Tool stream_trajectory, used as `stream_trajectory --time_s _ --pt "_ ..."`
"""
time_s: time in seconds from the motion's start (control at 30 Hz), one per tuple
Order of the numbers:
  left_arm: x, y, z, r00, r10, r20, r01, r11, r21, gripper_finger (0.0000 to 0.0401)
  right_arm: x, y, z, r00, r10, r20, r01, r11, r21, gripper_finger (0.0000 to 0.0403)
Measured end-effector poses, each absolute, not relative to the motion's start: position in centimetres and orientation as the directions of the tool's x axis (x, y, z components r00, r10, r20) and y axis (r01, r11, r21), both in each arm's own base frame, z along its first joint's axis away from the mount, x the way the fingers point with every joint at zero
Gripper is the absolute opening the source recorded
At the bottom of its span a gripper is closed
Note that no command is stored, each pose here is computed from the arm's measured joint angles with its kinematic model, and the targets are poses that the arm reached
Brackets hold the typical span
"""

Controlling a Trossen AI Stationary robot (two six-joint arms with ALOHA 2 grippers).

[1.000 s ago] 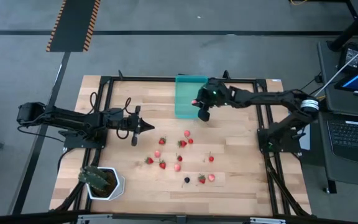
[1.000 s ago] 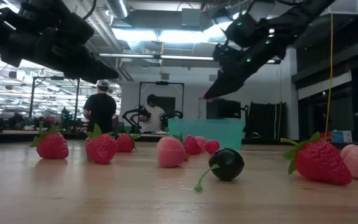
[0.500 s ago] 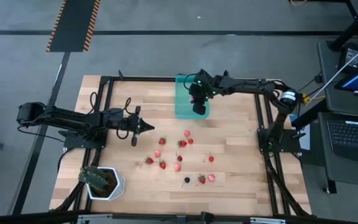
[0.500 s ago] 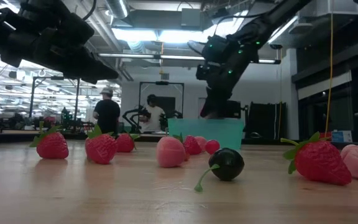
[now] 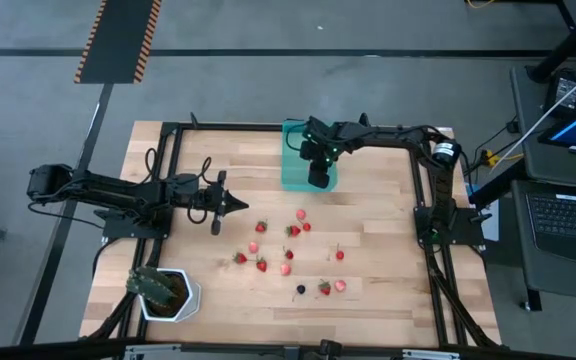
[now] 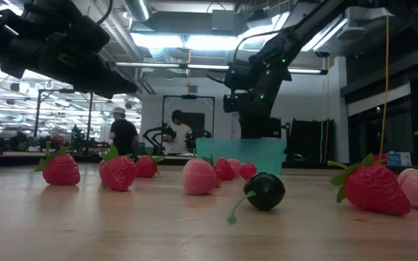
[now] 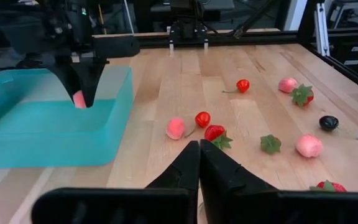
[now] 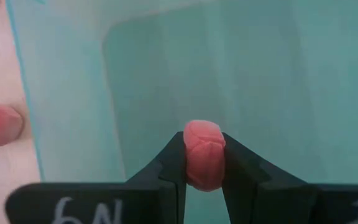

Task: Pick and placing Produce into tupperware
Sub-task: Put the pink peach into the blue bin, then put the red strawberry into the blue bin

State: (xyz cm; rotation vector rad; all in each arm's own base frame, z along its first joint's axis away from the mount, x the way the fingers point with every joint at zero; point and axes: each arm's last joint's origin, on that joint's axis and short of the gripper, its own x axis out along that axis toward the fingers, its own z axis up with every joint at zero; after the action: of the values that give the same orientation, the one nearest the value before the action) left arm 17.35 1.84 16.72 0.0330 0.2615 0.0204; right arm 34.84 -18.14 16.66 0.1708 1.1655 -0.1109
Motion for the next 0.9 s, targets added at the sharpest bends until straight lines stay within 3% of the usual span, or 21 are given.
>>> stream_trajectory --time_s 0.3,0.57,0.9 --pt "17.34 1.83 16.65 0.964 0.024 -0.265 -0.015 0.999 0.034 0.0004 34.83 -18.14 16.61 0.388 0.002 -0.922 0.189 0.979 0.082 0.0073" --pt "17.29 1.82 16.46 0.959 0.023 -0.284 -0.015 0.999 0.03 0.0005 34.83 -18.14 16.63 0.388 0.001 -0.922 0.222 0.97 0.095 0.0144" --pt "17.26 1.82 16.35 0.955 0.023 -0.295 -0.016 1.0 0.025 0.0017 34.93 -18.2 16.7 0.399 -0.005 -0.917 0.228 0.969 0.093 0.0143"
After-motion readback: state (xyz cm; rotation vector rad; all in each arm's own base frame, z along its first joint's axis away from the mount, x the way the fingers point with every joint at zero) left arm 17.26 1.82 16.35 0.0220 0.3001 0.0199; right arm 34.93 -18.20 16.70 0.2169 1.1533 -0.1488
